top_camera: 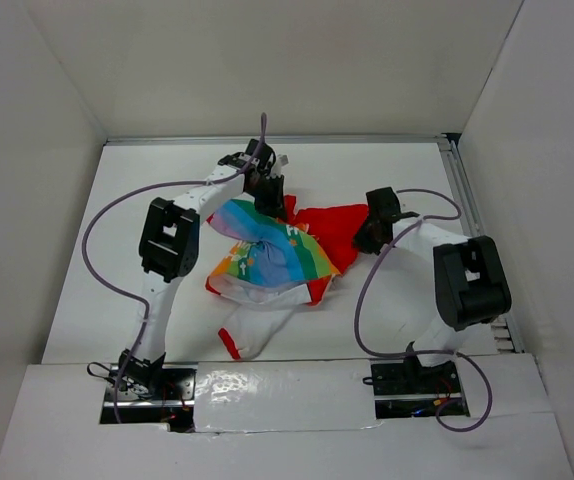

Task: Zip up the jacket

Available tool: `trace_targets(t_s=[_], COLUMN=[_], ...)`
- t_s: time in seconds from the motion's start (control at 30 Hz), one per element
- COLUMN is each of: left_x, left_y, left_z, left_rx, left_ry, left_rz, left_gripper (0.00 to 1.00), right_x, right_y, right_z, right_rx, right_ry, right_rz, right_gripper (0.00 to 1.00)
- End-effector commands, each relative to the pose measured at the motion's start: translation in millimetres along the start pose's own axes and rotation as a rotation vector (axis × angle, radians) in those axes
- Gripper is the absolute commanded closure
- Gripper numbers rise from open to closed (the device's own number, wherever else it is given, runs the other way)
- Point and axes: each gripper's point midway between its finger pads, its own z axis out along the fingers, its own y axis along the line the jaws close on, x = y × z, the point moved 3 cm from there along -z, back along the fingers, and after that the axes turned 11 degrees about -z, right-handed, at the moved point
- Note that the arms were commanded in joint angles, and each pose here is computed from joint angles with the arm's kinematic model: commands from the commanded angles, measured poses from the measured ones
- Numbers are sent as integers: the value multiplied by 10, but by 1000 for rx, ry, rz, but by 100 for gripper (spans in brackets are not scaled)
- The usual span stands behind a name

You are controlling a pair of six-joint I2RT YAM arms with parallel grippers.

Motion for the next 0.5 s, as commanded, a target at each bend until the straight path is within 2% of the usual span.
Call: trace_targets(t_s=[0.0, 0.1, 0.2, 0.23, 0.27, 0.3, 0.33, 0.37, 0.4, 0.43, 0.47], left_x=[-151, -164, -70, 14, 109, 248, 390, 451, 648, 750, 839], left_y=[-324, -526, -772, -983, -1001, -1197, -1186, -1285, -1439, -1403, -1479], left_z=[-312, -696, -1185, -1518, -1600, -1950, -2001, -2178, -2551, -2625, -2820], left_rx=[101, 138, 175, 209, 209, 239, 242, 276, 327, 326, 367], left_ry=[-82, -153, -233, -295, -308, -377, -373, -423, -491, -512, -555], left_rz=[109, 167, 238, 294, 311, 358, 383, 421, 467, 477, 506], left_gripper=[100, 100, 100, 100, 100, 100, 100, 100, 100, 100, 100], right_x=[-315, -557, -807, -833, -920, -953, -982, -990, -962, -994, -954], right_y=[272, 316, 395, 388, 466, 421, 423, 446, 417, 395, 416], right_z=[54, -97, -682, -845, -1293, -1520, -1733, -2166, -2372, -2827, -3027], right_rx=[-54, -12, -38, -44, -100, -81, -88, -141, -152, -212, -247], right_ry=[-83, -188, -373, -419, -521, -576, -623, -713, -742, -837, -865], right_rz=[21, 14, 6, -14, -7, -6, -21, -18, -29, -9, -43], right_gripper=[100, 100, 100, 100, 100, 100, 100, 100, 100, 100, 100])
